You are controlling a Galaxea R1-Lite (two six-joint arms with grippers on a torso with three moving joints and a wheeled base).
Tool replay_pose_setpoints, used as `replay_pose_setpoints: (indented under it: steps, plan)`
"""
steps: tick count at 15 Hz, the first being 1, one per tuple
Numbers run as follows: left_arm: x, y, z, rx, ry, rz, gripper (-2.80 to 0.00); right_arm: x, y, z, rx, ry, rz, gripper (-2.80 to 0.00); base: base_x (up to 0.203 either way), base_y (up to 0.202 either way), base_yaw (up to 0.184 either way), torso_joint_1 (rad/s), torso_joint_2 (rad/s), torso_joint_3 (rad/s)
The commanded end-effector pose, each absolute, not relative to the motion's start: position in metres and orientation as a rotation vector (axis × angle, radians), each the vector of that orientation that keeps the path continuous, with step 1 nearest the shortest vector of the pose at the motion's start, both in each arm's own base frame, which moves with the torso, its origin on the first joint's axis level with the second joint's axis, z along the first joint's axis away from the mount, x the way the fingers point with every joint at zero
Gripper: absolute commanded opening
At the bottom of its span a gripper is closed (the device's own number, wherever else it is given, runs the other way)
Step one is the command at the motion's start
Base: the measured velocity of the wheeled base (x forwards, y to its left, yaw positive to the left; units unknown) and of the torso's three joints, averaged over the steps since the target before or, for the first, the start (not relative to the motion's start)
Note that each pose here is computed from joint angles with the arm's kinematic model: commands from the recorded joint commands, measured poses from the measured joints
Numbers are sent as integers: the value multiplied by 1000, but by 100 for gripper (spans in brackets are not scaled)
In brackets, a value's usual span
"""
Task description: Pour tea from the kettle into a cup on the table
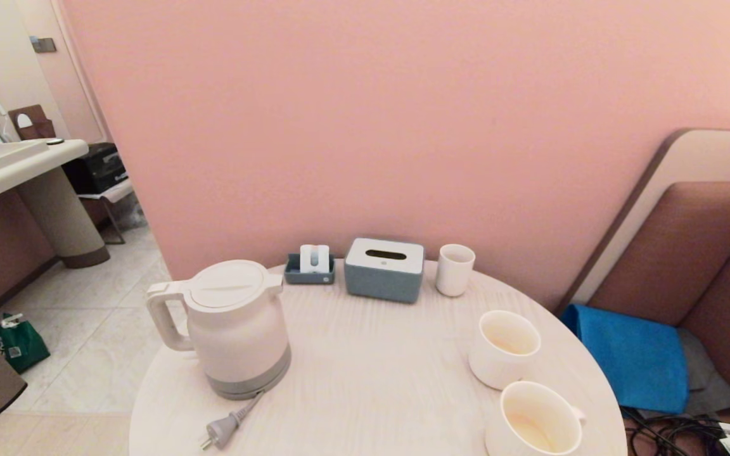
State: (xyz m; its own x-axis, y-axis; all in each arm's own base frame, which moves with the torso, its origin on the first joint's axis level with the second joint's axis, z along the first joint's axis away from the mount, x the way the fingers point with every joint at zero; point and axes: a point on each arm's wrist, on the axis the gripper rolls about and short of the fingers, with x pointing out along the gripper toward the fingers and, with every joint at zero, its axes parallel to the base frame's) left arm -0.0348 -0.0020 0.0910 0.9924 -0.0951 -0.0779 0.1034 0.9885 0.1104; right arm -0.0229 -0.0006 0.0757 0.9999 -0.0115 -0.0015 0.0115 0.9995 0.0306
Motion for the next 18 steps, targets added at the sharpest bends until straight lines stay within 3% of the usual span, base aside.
replay_pose_setpoints:
  steps: [1,18]
  plan:
    - [-28,-2,86,115,3,-79,0,-23,-1,76,31,1,-11,-280,0,0,0,0,0,0]
    - [-23,0,76,6,-5,0,0,-23,-1,75,26,3,-11,-280,0,0,0,0,0,0]
